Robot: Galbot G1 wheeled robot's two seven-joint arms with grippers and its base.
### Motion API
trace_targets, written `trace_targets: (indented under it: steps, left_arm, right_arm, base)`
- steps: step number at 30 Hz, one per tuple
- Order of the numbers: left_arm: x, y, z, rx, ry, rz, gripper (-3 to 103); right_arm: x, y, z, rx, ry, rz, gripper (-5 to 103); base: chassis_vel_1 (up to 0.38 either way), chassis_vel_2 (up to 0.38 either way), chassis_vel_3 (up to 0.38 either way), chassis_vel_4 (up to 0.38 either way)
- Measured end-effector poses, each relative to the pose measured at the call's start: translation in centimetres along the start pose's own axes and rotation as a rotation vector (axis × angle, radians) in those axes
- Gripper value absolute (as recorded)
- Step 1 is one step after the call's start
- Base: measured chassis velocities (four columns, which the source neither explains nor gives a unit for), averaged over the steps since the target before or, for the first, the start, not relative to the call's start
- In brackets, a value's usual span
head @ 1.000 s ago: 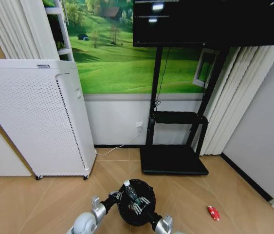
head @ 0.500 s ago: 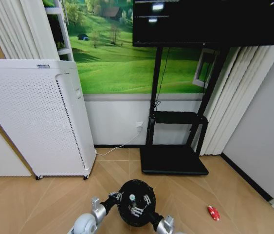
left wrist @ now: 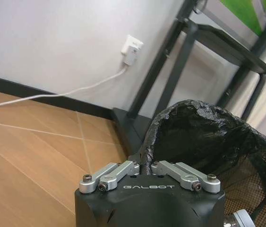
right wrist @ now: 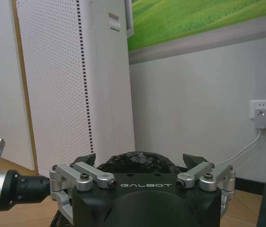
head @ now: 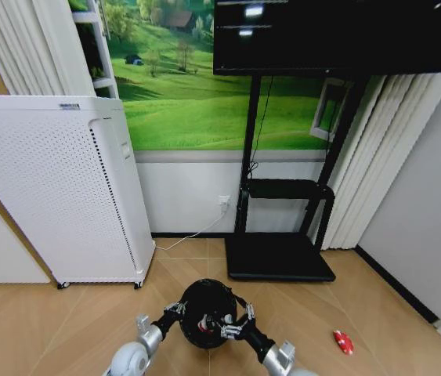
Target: Pick up the trash bin and place the garbage on the floor into it.
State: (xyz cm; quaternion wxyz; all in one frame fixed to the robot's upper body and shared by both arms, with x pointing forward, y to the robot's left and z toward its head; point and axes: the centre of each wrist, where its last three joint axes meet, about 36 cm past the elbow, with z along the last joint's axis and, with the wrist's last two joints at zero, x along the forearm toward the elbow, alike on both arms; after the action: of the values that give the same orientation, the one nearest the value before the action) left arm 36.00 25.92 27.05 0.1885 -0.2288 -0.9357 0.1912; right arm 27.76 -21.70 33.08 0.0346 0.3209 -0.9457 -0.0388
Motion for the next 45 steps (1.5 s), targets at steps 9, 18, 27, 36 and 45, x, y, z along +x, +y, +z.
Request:
trace_targets:
  steps: [9,18,27,36,45]
  left_arm:
    - [3.6,2.0,-1.8,0.042,-0.116,-0.159,5]
    - [7.0,2.7,-3.1,0.033,-0.201,-0.273,5]
    - [7.9,2.4,-2.6,0.048,-0.236,-0.328,5]
    - [7.8,2.7,-2.9,0.058,-0.254,-0.351,5]
    - [7.6,2.7,-2.5,0.065,-0.249,-0.353,5]
  right_arm:
    - [0.4,-0.9,-1.6,-0.026,-0.039,0.298,100]
    - [0.8,-1.8,-1.5,-0.033,-0.01,0.417,100]
    - [0.5,-1.0,-1.0,-0.053,-0.011,0.441,100]
    - [0.6,-0.6,-0.5,-0.056,-0.019,0.461,100]
    - [0.3,-1.3,0.7,-0.024,0.009,0.539,100]
  base:
    - [0.0,0.0,0.0,0.0]
    - [0.0,0.0,0.0,0.0]
    - [-0.066,-0.066,0.081,0.072]
    - [-0.205,-0.218,0.21,0.209]
    - [-0.123,-0.133,0.137,0.114]
